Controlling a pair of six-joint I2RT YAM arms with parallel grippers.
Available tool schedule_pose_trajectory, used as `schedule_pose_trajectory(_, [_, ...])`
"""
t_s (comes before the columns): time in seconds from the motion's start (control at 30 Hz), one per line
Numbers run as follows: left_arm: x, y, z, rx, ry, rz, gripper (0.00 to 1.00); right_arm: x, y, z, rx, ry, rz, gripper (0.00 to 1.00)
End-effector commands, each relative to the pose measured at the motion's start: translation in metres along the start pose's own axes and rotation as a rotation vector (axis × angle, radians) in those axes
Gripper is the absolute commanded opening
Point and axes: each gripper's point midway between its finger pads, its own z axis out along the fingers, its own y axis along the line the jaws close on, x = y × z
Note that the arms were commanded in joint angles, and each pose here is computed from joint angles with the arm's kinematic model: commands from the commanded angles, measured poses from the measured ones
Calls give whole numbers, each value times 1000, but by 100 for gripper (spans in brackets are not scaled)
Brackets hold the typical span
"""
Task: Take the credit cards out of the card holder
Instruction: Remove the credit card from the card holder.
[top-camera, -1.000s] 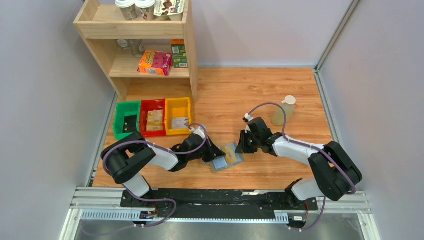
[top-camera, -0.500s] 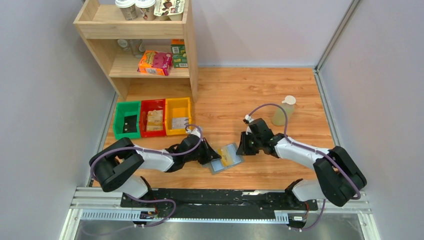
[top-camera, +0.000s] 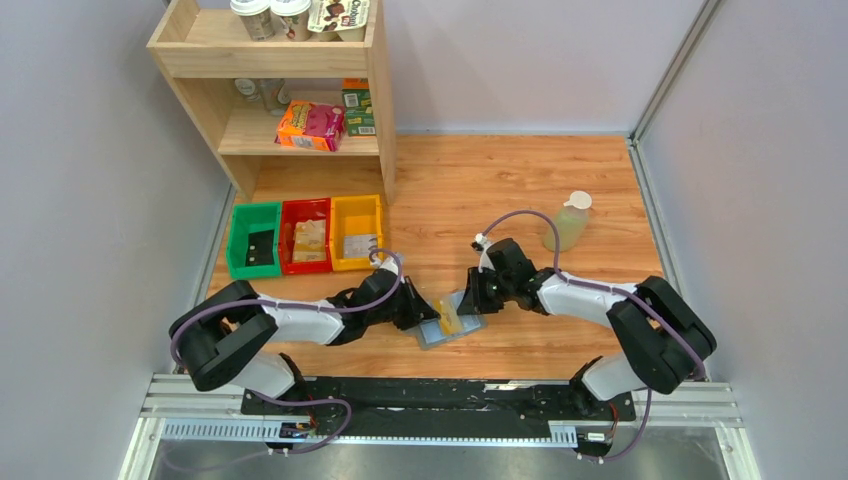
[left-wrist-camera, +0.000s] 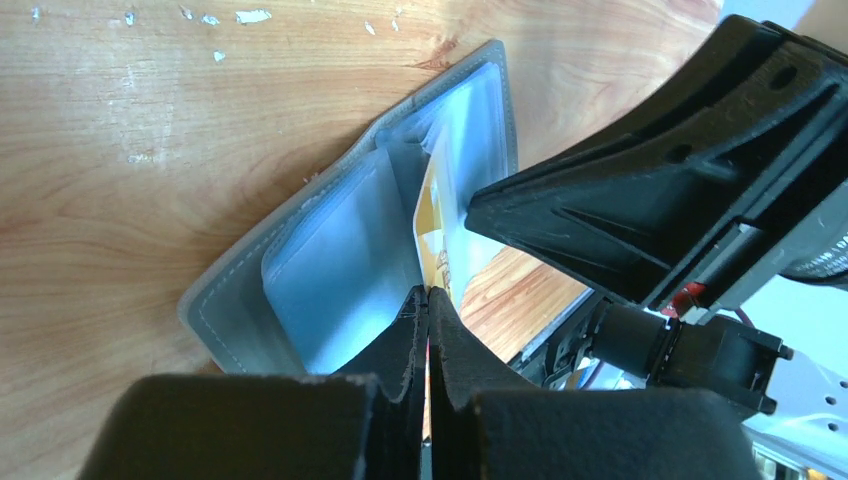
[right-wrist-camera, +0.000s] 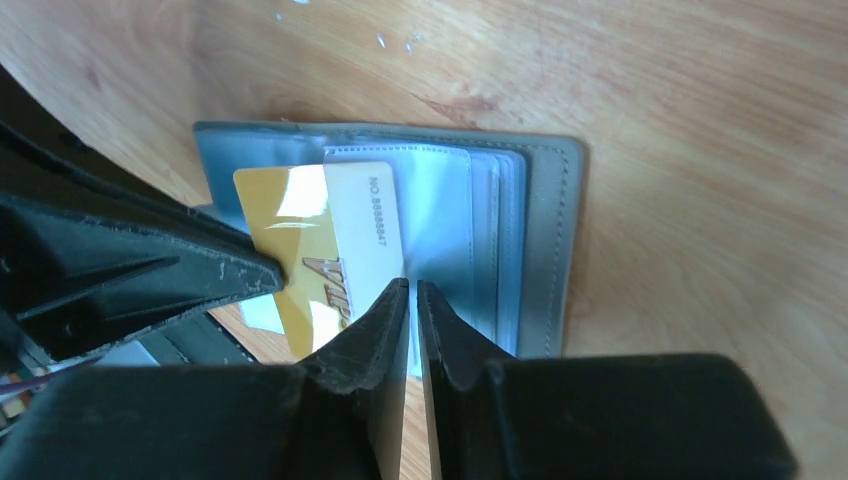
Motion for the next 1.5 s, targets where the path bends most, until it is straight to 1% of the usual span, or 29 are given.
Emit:
schedule_pose_trajectory(0.0, [-1, 1, -9, -14, -15, 40, 0, 1, -5, 13, 7, 4, 30, 16])
schedule_pose_trajectory(0.2, [-2, 2, -9, -18, -20, 45, 1, 12, -15, 17, 33, 34, 52, 16])
schedule_pose_trajectory(0.23, [-2, 1, -8, -14, -18, 46, 3, 14, -16, 17, 36, 39, 54, 16])
schedule_pose_trajectory(0.33, [-2, 0, -3, -13, -12, 42, 15, 15, -17, 16, 41, 44, 55, 15])
schedule_pose_trajectory(0.47, [-5, -5, 1, -5, -19, 43, 27, 19, -20, 18, 50, 56, 61, 15])
schedule_pose_trajectory(0.57, [-7, -5, 2, -9, -27, 40, 32, 21, -21, 19, 50, 61, 67, 15])
schedule_pose_trajectory(0.67, [-7, -3, 5, -15, -30, 35, 32, 22, -22, 19, 50, 63, 68, 15])
schedule_pose_trajectory(0.8, [-9, -6, 7, 3, -39, 11, 32, 21, -22, 19, 54, 60, 67, 15])
schedule_pose_trajectory(0.87, [-8, -7, 8, 9, -41, -2, 25, 22, -23, 19, 59, 62, 69, 15])
schedule_pose_trajectory(0.9, [-9, -7, 7, 12, -45, -9, 18, 22, -24, 19, 64, 62, 70, 15])
schedule_pose_trajectory(0.93, [-10, -8, 6, 18, -51, -12, 15, 22, -25, 19, 67, 61, 68, 15])
schedule_pose_trajectory(0.97, [-9, -6, 5, 12, -52, -18, 10, 23, -26, 19, 73, 62, 69, 14])
schedule_pose_trajectory(1.1, [-11, -6, -6, 17, -72, -25, 0, 22, -30, 18, 98, 57, 70, 14])
schedule_pose_trajectory(1.23, [-10, -1, -19, -2, -76, -23, 0, 18, -32, 14, 121, 41, 66, 14])
schedule_pose_trajectory(1.27, [-8, 6, -22, -23, -74, -21, 0, 16, -31, 13, 123, 33, 63, 14])
schedule_pose_trajectory(1.3, [-10, 2, -27, -8, -86, -18, 0, 13, -30, 12, 125, 27, 57, 14])
schedule_pose_trajectory(1.33, [-8, 9, -30, -27, -84, -18, 0, 11, -29, 10, 128, 22, 54, 14])
schedule_pose_trajectory(1.4, [-7, 10, -40, -23, -89, -9, 0, 4, -23, 4, 119, 5, 39, 14])
schedule_pose_trajectory(1.43, [-16, 6, -47, -6, -137, -4, 0, 0, -18, 1, 105, -4, 26, 14])
schedule_pose_trajectory(1.47, [-16, 11, -50, -19, -144, 6, 0, -6, -10, -4, 79, -24, 13, 15])
